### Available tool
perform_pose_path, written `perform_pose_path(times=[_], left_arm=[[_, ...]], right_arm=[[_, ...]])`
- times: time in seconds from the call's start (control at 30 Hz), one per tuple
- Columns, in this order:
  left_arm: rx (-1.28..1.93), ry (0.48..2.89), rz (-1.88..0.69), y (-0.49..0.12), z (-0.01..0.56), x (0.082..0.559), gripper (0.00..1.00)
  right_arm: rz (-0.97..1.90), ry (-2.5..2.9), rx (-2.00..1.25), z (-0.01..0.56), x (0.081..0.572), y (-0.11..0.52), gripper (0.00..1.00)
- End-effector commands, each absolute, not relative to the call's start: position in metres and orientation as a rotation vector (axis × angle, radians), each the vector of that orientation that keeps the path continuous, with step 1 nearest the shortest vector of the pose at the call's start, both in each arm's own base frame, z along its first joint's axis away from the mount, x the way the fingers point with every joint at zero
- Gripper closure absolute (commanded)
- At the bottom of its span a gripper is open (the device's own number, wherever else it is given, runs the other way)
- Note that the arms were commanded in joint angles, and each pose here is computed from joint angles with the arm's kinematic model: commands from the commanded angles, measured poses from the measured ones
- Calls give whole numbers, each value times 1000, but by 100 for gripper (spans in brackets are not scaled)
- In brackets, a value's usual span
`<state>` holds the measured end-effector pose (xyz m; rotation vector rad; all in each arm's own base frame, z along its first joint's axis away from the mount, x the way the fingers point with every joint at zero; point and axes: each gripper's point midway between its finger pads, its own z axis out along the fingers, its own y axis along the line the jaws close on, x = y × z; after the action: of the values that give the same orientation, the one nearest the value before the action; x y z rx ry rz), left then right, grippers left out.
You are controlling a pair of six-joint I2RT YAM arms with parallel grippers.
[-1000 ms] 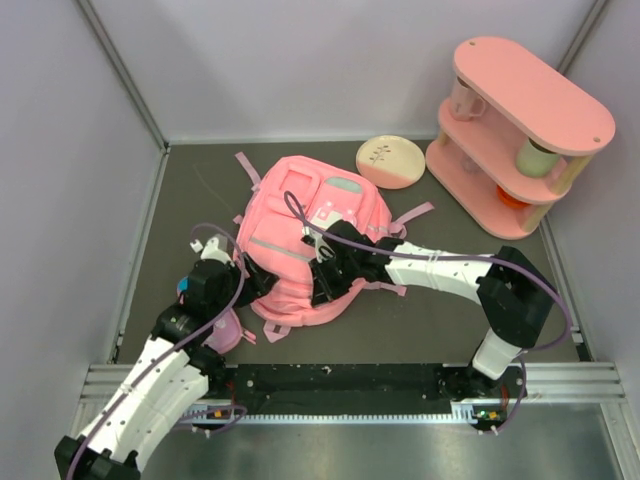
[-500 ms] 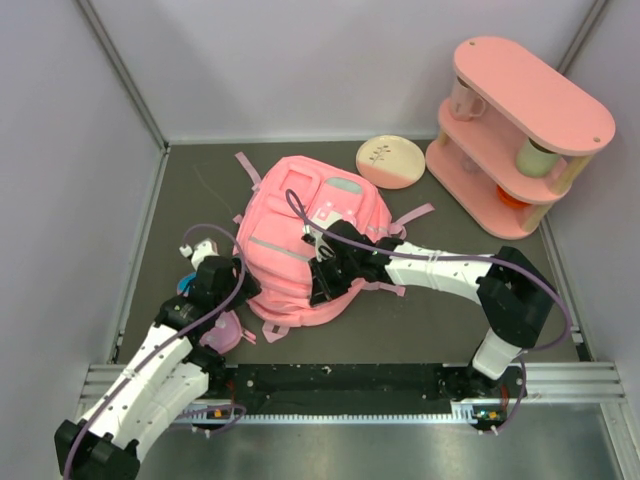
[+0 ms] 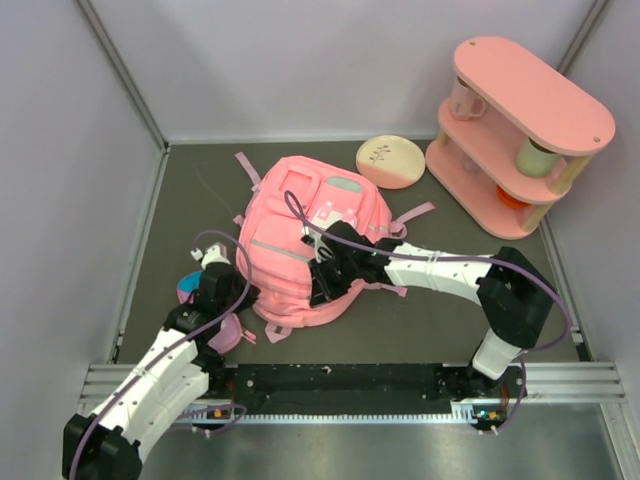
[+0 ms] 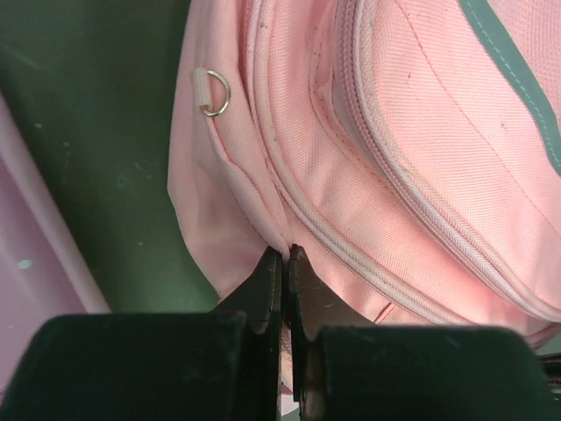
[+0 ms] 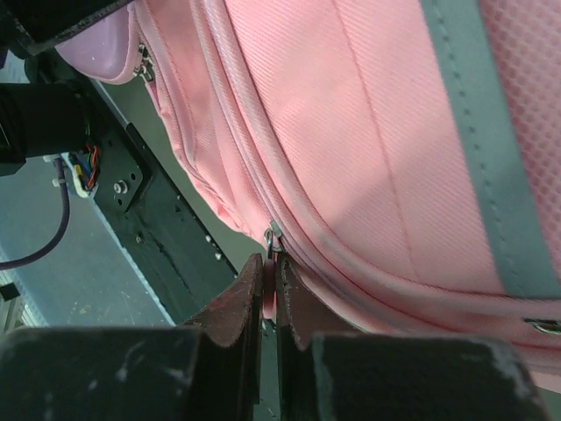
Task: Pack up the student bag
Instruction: Unzip the student bag at the center of the board.
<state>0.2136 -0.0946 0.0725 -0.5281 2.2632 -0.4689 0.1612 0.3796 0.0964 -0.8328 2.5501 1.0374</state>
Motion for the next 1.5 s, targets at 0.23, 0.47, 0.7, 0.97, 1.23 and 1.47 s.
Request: perform_pose_path(times=[0.23,0.47,0.7,0.97,1.23,1.47], left_arm=[[-420,2155,-928,-155,106,215,100],[-372,2115,-978,-164,122,218,100],[-312,2057,-1035,-174,140,217,100],[-456,2117,-665,-119,113,215,50],[-463,2091,-414,-85,132,227,16],[-443,2127,-419,-88,130,247,29]], right_arm=[[1161,2423,-864,136,146,431,100],[1143,2446,-867,131,148,450,100],[1129,2447,-854,128,153,468,100],[1023,2447,-802,123,168,461,100],[974,2488,-782,110,162,440,100],[958,2491,-761,111,164,428,100]])
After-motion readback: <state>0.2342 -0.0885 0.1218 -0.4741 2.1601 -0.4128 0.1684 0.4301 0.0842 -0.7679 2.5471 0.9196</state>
